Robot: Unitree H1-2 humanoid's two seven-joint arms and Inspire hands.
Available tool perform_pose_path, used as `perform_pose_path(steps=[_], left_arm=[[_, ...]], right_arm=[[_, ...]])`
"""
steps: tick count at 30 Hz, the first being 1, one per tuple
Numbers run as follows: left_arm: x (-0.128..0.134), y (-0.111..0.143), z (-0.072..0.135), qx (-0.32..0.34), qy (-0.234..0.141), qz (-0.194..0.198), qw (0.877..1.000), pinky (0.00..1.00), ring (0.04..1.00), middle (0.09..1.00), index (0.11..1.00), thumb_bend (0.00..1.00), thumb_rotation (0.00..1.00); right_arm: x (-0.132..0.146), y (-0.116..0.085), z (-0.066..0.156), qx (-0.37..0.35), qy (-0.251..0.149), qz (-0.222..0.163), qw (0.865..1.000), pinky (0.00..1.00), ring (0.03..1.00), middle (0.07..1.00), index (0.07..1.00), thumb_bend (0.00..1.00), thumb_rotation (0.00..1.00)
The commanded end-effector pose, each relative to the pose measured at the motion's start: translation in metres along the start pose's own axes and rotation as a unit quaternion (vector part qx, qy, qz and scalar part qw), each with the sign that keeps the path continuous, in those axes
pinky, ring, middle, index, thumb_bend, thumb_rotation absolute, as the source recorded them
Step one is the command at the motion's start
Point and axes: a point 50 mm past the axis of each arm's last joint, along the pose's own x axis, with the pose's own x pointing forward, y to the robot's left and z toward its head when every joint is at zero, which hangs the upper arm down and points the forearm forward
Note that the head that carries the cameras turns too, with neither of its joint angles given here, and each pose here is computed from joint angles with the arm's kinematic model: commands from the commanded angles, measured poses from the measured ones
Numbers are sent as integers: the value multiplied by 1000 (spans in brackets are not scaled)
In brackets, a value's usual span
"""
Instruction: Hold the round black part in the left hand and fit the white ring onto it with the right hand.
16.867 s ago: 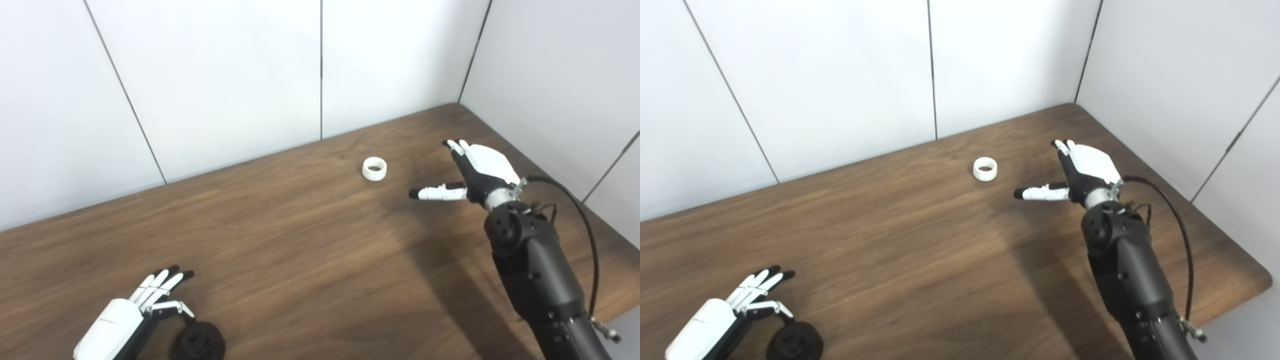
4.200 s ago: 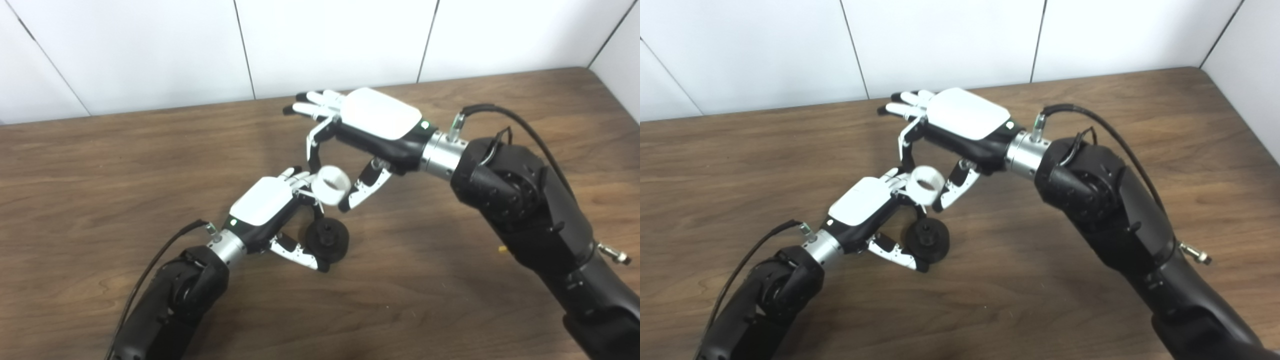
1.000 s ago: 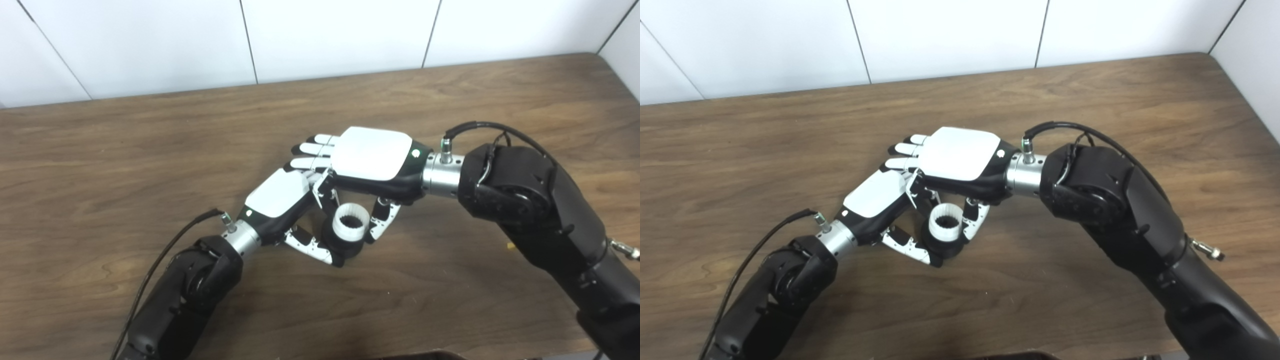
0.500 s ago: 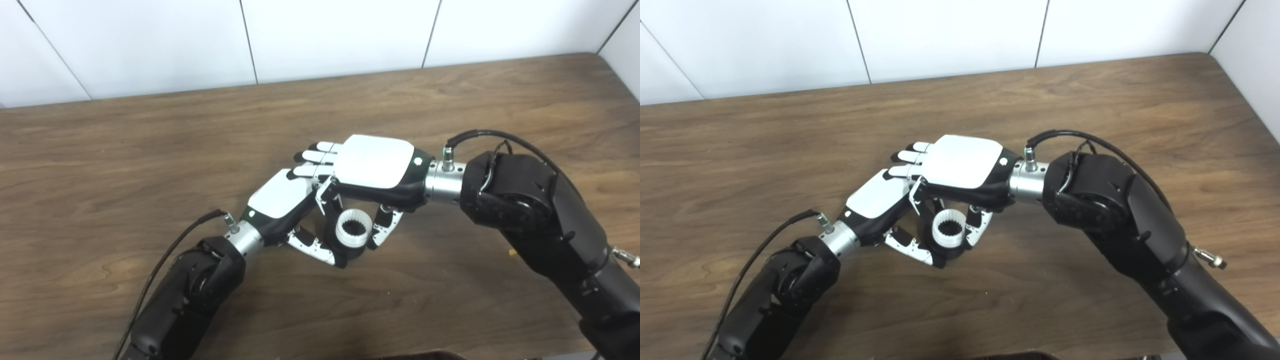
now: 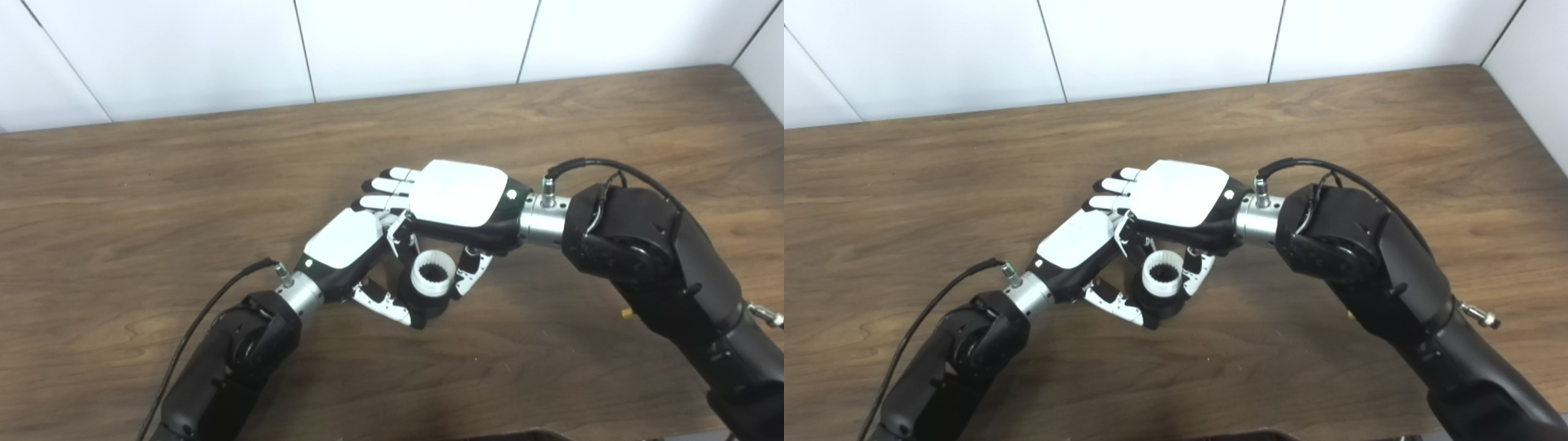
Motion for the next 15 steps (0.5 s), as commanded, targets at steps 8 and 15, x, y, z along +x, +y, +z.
perform_pose_path(steps=[8, 15], left_arm=[[5, 8, 8, 6, -15, 23, 1000, 1000, 937, 925, 477, 517, 51], [8, 7, 9, 6, -14, 22, 1000, 1000, 945, 934, 478, 517, 51]], right_arm=[[-1, -14, -6, -31, -4, -42, 999, 1000, 1000, 957, 481, 516, 129], [-2, -13, -5, -22, -5, -38, 999, 1000, 1000, 961, 481, 514, 128]])
